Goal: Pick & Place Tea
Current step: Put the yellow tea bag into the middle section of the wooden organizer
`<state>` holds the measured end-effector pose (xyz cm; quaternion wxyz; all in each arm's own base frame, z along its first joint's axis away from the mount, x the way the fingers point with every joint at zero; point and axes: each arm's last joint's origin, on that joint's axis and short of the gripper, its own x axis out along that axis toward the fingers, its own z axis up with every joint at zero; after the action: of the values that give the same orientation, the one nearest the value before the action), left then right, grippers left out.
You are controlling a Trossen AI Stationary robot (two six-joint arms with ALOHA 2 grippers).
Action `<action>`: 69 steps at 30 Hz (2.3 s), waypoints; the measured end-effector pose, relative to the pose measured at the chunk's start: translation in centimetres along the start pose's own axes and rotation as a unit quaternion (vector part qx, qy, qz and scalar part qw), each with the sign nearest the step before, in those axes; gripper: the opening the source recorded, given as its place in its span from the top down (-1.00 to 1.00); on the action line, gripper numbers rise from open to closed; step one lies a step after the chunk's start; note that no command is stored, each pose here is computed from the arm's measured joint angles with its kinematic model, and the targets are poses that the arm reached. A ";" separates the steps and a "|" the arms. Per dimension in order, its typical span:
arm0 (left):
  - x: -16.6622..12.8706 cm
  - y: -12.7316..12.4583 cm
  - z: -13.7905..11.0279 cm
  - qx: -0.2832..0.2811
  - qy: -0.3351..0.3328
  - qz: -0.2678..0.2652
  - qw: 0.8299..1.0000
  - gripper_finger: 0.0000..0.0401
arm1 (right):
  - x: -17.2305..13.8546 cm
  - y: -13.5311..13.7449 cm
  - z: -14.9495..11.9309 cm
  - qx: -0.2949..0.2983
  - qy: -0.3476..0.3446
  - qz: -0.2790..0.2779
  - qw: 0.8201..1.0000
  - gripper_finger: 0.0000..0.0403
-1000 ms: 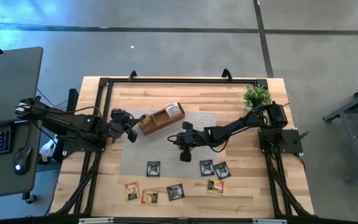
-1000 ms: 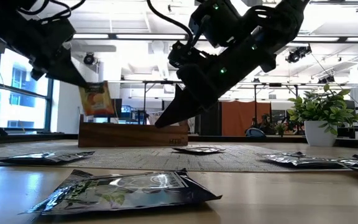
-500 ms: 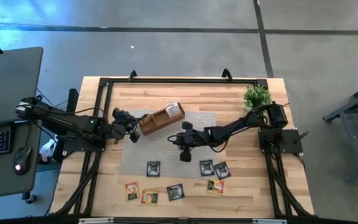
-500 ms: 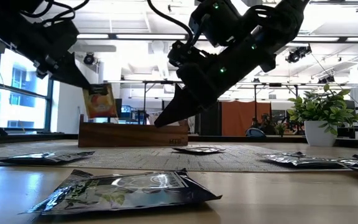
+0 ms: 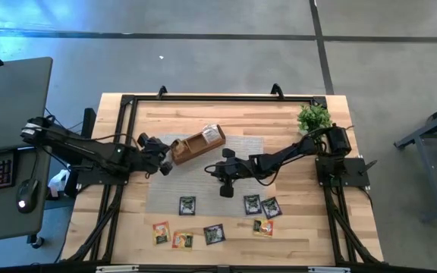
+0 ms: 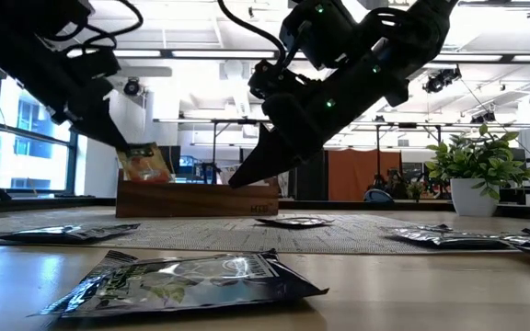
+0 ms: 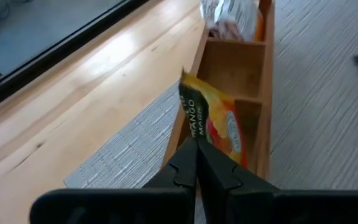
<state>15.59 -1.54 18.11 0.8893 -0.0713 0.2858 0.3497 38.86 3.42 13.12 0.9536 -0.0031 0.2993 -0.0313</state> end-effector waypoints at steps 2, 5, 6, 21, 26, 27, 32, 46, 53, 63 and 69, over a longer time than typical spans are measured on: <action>0.1 -0.1 0.0 0.002 0.000 0.002 1.000 0.93 | 0.0 0.0 0.0 0.000 0.000 0.000 1.000 0.94; 0.3 -0.1 -0.2 0.009 -0.002 0.018 1.000 0.86 | 0.0 0.0 0.0 0.000 0.000 0.000 1.000 0.94; 0.3 -0.1 -0.1 0.009 -0.007 0.025 1.000 0.83 | 0.0 0.0 0.0 0.000 0.000 0.000 1.000 0.94; -0.3 -0.5 1.3 -0.010 -0.015 0.004 1.000 0.60 | 0.0 0.0 0.0 0.000 0.000 0.000 1.000 0.94; -0.1 -0.7 1.0 -0.072 0.009 -0.018 0.997 0.57 | 0.0 0.0 0.0 0.000 0.000 0.000 1.000 0.94; 0.0 -0.8 1.0 -0.069 0.011 -0.015 0.997 0.57 | 0.0 0.0 0.0 0.000 0.000 0.000 1.000 0.94; 0.6 -1.2 0.5 -0.063 0.020 0.001 0.998 0.57 | 0.0 0.0 0.0 0.000 0.000 0.009 1.000 0.94; 3.8 -0.9 0.8 -0.105 0.062 0.020 0.992 0.58 | 0.0 0.0 0.0 -0.001 0.001 0.010 1.000 0.94; 4.3 -0.5 1.2 -0.102 0.077 -0.002 0.992 0.92 | 0.0 0.0 0.0 -0.002 0.003 0.011 1.000 0.94; 2.9 -1.4 5.1 -0.072 0.029 -0.049 0.996 0.98 | 0.0 0.0 0.0 -0.004 0.003 0.011 1.000 0.94; 2.1 -1.5 9.5 0.016 0.051 -0.085 0.995 0.99 | 0.0 0.0 0.0 -0.004 0.003 0.011 1.000 0.94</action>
<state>22.23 1.67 24.66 0.9012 -0.0993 0.3290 0.2640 38.84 3.46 13.08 0.9529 -0.0033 0.3026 -0.0202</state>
